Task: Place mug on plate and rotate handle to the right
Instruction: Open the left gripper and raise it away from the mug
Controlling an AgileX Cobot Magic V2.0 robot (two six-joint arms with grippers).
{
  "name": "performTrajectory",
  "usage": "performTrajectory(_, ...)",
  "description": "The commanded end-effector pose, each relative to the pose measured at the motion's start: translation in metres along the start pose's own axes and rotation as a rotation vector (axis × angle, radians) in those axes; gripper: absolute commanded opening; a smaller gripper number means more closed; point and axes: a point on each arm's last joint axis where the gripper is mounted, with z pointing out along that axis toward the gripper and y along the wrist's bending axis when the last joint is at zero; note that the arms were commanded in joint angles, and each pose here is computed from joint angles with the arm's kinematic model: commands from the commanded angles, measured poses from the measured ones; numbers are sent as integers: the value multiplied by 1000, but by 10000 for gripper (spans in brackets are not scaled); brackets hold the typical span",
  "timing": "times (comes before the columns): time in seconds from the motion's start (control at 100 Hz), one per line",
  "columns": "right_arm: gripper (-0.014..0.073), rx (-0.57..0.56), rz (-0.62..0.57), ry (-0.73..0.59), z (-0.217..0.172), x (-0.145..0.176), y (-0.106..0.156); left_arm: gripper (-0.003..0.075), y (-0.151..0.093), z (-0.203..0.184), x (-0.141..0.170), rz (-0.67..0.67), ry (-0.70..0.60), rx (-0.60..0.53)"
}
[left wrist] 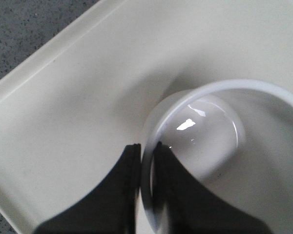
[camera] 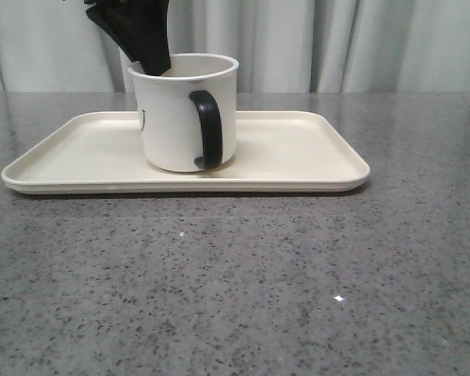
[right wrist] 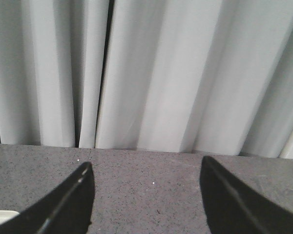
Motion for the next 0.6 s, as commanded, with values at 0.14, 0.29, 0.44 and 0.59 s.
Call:
performTrajectory(0.14,476,10,-22,-98,-5,-15,-1,-10,-7,-27,-4,4,-87,17)
performTrajectory(0.29,476,10,-22,-95,-5,-15,-1,94,-7,-27,-4,3,-85,21)
performTrajectory(0.44,476,9,-22,-90,-4,-14,-1,261,-7,-27,-4,3,-85,21)
performTrajectory(0.59,476,9,-22,-86,-4,-14,-1,347,-7,-27,-5,3,-91,20)
